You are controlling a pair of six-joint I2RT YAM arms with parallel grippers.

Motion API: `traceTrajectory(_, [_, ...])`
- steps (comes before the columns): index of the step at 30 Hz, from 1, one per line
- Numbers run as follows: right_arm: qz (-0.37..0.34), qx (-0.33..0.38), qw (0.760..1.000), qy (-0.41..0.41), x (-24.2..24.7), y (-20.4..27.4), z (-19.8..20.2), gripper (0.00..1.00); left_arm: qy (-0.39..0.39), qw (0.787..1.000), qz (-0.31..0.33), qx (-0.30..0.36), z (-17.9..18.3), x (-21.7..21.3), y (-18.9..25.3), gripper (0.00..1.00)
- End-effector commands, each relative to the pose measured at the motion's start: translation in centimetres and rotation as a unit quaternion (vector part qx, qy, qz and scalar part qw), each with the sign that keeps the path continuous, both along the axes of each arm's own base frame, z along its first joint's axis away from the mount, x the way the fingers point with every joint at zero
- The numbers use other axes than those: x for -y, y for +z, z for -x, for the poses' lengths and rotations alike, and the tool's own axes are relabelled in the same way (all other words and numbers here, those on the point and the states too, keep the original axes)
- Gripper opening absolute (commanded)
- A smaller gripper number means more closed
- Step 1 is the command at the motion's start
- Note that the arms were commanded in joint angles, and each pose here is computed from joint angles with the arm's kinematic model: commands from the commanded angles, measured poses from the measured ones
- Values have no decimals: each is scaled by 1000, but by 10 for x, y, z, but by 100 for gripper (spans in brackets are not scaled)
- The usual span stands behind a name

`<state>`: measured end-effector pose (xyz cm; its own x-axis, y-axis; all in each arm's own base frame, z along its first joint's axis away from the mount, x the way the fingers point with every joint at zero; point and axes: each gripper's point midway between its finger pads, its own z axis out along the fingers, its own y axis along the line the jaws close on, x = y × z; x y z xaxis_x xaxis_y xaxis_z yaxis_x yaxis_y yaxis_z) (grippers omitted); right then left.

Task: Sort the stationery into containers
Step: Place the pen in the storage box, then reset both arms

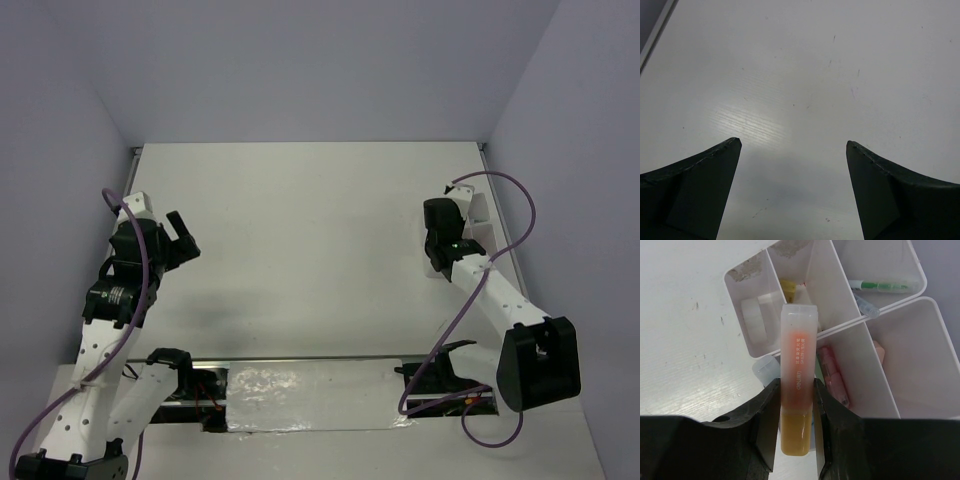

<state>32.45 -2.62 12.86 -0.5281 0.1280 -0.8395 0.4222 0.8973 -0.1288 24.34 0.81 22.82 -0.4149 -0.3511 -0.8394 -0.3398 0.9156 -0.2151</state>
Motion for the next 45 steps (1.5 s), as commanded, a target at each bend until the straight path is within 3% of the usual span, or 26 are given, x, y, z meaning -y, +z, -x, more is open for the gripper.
traceTrajectory(1, [1, 26, 1000, -7, 3, 17, -10, 30, -16, 1000, -6, 23, -6, 4, 8, 99])
traceTrajectory(4, [-1, 29, 1000, -9, 3, 18, -9, 39, -18, 1000, -6, 23, -6, 4, 9, 99])
traceTrajectory(9, [1, 26, 1000, -10, 4, 17, -9, 44, -22, 999, -6, 24, -6, 5, 9, 99])
traceTrajectory(18, [-6, 26, 1000, -4, 0, 19, -10, 44, -28, 999, -5, 27, -6, 7, 9, 99])
traceTrajectory(22, [-69, 77, 993, 56, -27, 44, -8, 45, -29, 999, -5, 30, -6, 8, 11, 99])
traceTrajectory(25, [-120, 129, 975, 134, -57, 77, 3, 55, -29, 999, -4, 28, -7, 8, 10, 99])
traceTrajectory(27, [-144, 150, 962, 177, -73, 96, 13, 79, -24, 999, -6, 25, -6, 6, 10, 99])
traceTrajectory(28, [-150, 168, 955, 191, -76, 112, 23, 96, -19, 1000, -9, 22, -6, 5, 9, 99])
traceTrajectory(29, [-156, 174, 952, 199, -78, 119, 29, 100, -12, 1000, -10, 21, -6, 2, 9, 99])
traceTrajectory(34, [-191, 200, 921, 275, -99, 163, 73, 100, 54, 998, -26, 23, 0, -21, 14, 99])
traceTrajectory(37, [-200, 197, 918, 281, -98, 178, 98, 100, 77, 996, -29, 25, 4, -30, 16, 99])
traceTrajectory(45, [-137, 196, 944, 229, -54, 210, 157, 100, 94, 994, -28, 44, 15, -35, 23, 99])
